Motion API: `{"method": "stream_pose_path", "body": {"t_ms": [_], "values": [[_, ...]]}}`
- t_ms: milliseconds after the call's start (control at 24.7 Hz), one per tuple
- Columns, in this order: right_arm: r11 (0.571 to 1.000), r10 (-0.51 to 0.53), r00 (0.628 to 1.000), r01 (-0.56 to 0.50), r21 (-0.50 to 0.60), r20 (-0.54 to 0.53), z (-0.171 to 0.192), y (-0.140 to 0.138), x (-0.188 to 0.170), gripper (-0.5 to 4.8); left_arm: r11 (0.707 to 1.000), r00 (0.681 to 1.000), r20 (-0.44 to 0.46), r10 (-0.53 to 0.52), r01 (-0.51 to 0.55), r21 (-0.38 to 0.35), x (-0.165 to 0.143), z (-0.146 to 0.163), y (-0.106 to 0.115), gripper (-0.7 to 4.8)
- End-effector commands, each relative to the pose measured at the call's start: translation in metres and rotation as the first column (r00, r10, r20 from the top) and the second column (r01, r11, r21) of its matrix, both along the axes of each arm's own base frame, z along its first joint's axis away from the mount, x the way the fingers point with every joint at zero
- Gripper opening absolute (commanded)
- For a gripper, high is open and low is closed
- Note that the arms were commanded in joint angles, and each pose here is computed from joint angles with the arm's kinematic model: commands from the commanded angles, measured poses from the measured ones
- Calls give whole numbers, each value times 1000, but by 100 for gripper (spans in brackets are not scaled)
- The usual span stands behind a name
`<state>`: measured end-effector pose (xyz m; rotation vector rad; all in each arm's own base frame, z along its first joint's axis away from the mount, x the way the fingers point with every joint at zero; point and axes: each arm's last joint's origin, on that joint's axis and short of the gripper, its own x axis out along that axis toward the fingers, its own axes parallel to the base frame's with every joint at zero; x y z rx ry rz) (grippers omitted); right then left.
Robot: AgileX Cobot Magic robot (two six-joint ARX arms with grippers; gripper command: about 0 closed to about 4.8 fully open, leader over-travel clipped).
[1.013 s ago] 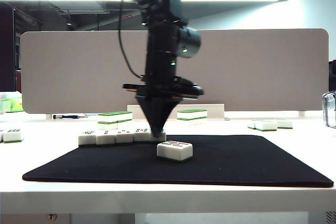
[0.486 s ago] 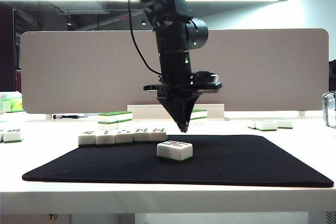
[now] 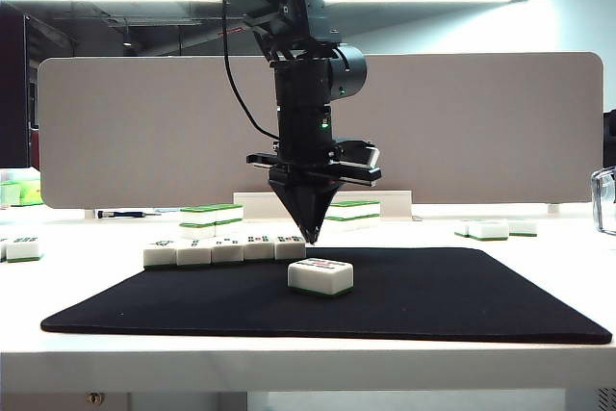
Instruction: Align six mahjong tiles in a row on the table.
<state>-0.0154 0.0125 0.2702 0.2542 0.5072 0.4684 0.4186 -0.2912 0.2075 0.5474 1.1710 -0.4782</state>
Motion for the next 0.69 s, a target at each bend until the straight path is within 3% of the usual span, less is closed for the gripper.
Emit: {"method": "stream_pose_path", "body": {"t_ms": [41, 243, 324, 446, 689], "values": [[1000, 4, 1000, -4, 0, 26, 1, 0, -2, -1, 1000, 1000, 20, 1, -1, -5, 0, 3, -1, 12], [1000, 3, 1000, -3, 0, 27, 1, 0, -2, -1, 998, 999, 47, -22, 25, -64, -4, 25, -3, 13], [1000, 3, 1000, -3, 0, 27, 1, 0, -2, -1, 992, 996, 25, -85, 87, -87, -10, 38, -1, 13], [1000, 0, 1000, 0, -2, 27, 1, 0, -2, -1, 985, 992, 4, -129, 129, -112, -19, 59, 8, 13], [1000, 1, 999, -1, -2, 32, 1, 0, -2, -1, 982, 991, 62, -117, 124, -143, -40, 106, 31, 13]]}}
